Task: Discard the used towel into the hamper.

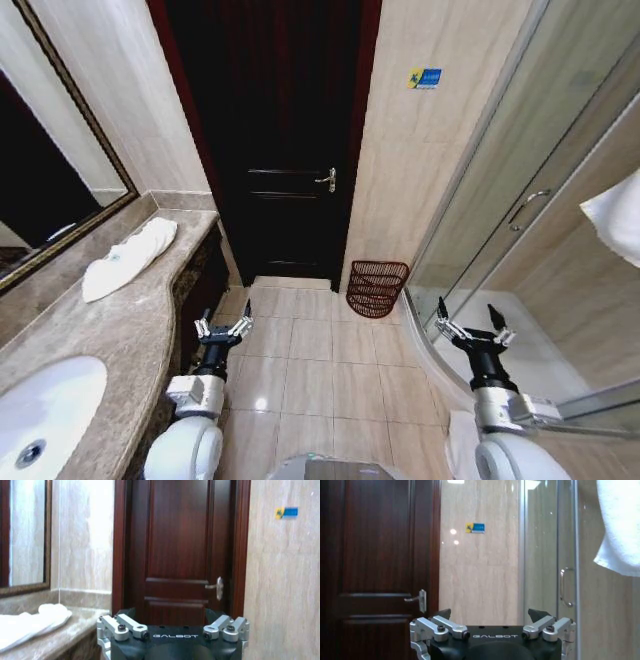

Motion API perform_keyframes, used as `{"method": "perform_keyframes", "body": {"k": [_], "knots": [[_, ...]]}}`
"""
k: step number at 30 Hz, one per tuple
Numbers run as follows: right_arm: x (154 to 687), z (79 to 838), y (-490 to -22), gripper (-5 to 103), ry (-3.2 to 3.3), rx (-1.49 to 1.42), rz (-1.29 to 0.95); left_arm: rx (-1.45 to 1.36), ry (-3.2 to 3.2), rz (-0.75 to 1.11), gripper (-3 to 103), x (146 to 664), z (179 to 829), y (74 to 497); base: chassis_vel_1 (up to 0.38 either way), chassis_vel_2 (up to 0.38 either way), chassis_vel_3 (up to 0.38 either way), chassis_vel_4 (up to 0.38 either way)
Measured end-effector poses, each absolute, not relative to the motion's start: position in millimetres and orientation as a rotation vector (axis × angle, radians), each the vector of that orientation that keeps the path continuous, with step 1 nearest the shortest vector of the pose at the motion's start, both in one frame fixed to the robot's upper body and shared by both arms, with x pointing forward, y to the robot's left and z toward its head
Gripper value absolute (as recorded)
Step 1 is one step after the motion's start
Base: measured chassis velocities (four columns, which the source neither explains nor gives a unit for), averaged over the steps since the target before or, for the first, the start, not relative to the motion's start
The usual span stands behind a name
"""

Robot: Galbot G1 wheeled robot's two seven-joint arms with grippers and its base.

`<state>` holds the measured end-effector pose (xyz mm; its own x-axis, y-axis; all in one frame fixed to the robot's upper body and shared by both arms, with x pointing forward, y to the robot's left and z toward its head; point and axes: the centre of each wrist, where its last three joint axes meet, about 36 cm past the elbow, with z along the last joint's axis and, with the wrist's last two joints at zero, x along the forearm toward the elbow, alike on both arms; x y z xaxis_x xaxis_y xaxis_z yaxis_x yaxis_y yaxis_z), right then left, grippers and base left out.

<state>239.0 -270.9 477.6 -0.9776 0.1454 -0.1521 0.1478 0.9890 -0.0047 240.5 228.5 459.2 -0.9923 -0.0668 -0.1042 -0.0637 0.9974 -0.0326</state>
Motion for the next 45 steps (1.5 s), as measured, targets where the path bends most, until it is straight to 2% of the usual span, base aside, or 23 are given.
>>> {"method": "perform_keyframes", "body": {"k": [3, 12, 16, 18, 23, 27, 29, 37, 42, 43, 45], "knots": [[243, 477, -271, 100, 2.96, 0.183, -0.045, -0.103, 2.982, -0.131, 93, 244, 462, 224, 0.0, 0.0, 0.0, 0.0], [243, 478, -269, 100, 2.961, 0.14, -0.054, -0.098, 2.936, -0.138, 93, 245, 467, 228, 0.0, 0.0, 0.0, 0.0], [243, 477, -270, 100, 2.948, 0.179, -0.031, -0.083, 2.937, -0.044, 88, 245, 471, 234, 0.0, 0.0, 0.0, 0.0], [243, 475, -272, 100, 2.934, 0.206, -0.028, -0.093, 2.944, -0.004, 92, 245, 468, 236, 0.0, 0.0, 0.0, 0.0], [242, 471, -274, 100, 2.929, 0.221, -0.023, -0.104, 2.947, 0.015, 92, 244, 462, 236, 0.0, 0.0, 0.0, 0.0], [242, 469, -275, 100, 2.933, 0.225, -0.017, -0.084, 2.956, -0.066, 94, 240, 456, 227, 0.0, 0.0, 0.0, 0.0], [242, 467, -275, 100, 2.936, 0.221, -0.014, -0.073, 2.981, -0.099, 91, 236, 453, 222, 0.0, 0.0, 0.0, 0.0], [242, 464, -276, 100, 2.946, 0.206, -0.012, -0.091, 2.99, -0.117, 90, 234, 458, 223, 0.0, 0.0, 0.0, 0.0], [241, 465, -277, 100, 2.948, 0.19, -0.005, -0.068, 2.971, -0.243, 90, 229, 464, 217, 0.0, 0.0, 0.0, 0.0], [242, 465, -278, 100, 2.947, 0.185, -0.006, -0.064, 2.969, -0.254, 88, 229, 464, 217, 0.0, 0.0, 0.0, 0.0], [242, 466, -279, 100, 2.943, 0.181, -0.001, -0.053, 2.961, -0.225, 91, 231, 459, 217, 0.0, 0.0, 0.0, 0.0]]}}
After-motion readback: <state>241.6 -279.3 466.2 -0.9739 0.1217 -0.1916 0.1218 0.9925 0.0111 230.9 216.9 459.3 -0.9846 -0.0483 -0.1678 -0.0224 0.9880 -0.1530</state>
